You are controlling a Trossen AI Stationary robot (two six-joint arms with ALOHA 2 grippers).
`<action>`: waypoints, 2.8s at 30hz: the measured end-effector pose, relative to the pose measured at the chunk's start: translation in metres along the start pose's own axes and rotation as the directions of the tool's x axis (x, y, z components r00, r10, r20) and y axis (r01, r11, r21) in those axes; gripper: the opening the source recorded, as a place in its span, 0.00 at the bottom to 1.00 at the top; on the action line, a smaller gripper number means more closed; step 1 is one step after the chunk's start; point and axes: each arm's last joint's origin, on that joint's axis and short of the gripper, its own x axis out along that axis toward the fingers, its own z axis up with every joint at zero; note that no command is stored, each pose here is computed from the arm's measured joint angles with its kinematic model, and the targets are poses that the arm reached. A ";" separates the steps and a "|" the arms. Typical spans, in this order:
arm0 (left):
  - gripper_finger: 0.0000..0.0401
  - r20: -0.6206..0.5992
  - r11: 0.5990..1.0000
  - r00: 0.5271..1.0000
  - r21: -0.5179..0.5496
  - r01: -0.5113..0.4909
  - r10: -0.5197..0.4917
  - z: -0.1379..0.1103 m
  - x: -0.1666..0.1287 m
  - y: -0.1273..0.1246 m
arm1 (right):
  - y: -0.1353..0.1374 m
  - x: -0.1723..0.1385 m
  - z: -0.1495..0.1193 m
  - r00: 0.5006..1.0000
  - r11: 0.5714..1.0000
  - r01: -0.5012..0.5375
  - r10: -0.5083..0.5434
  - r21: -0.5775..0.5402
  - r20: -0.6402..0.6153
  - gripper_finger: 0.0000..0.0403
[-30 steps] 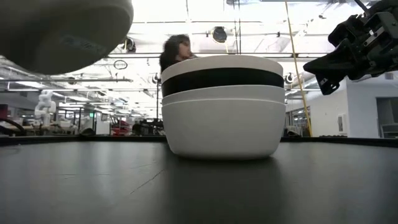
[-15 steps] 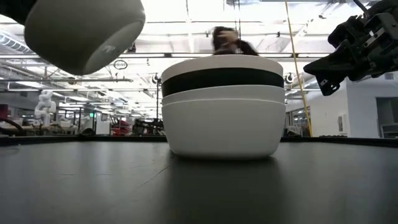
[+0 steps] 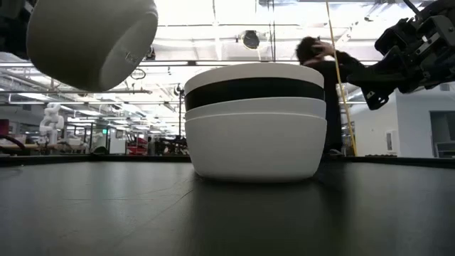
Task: Nest bowls inside each other
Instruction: Stack the gray bowl on the white bowl
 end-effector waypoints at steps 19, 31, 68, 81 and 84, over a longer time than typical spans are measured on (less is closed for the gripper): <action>0.00 0.094 0.992 0.988 0.017 0.121 -0.122 0.029 0.024 0.021 | 0.000 0.000 0.001 1.000 1.000 -0.004 0.004 -0.009 0.015 0.00; 0.01 -0.054 0.979 0.978 0.012 0.204 -0.203 0.075 0.102 0.027 | 0.000 0.000 0.002 1.000 1.000 -0.004 0.004 -0.019 0.015 0.00; 0.01 -0.628 0.964 0.731 -0.172 0.204 -0.267 0.070 0.225 0.042 | -0.001 0.000 -0.003 1.000 1.000 0.007 -0.007 -0.025 -0.028 0.00; 0.01 -0.660 0.969 0.710 -0.164 0.183 -0.245 0.071 0.227 0.048 | -0.001 0.000 -0.003 1.000 1.000 0.007 -0.008 -0.025 -0.028 0.00; 0.01 -0.718 0.977 0.662 -0.154 0.147 -0.213 0.072 0.233 0.048 | -0.001 0.000 -0.002 1.000 1.000 0.006 -0.007 -0.028 -0.026 0.00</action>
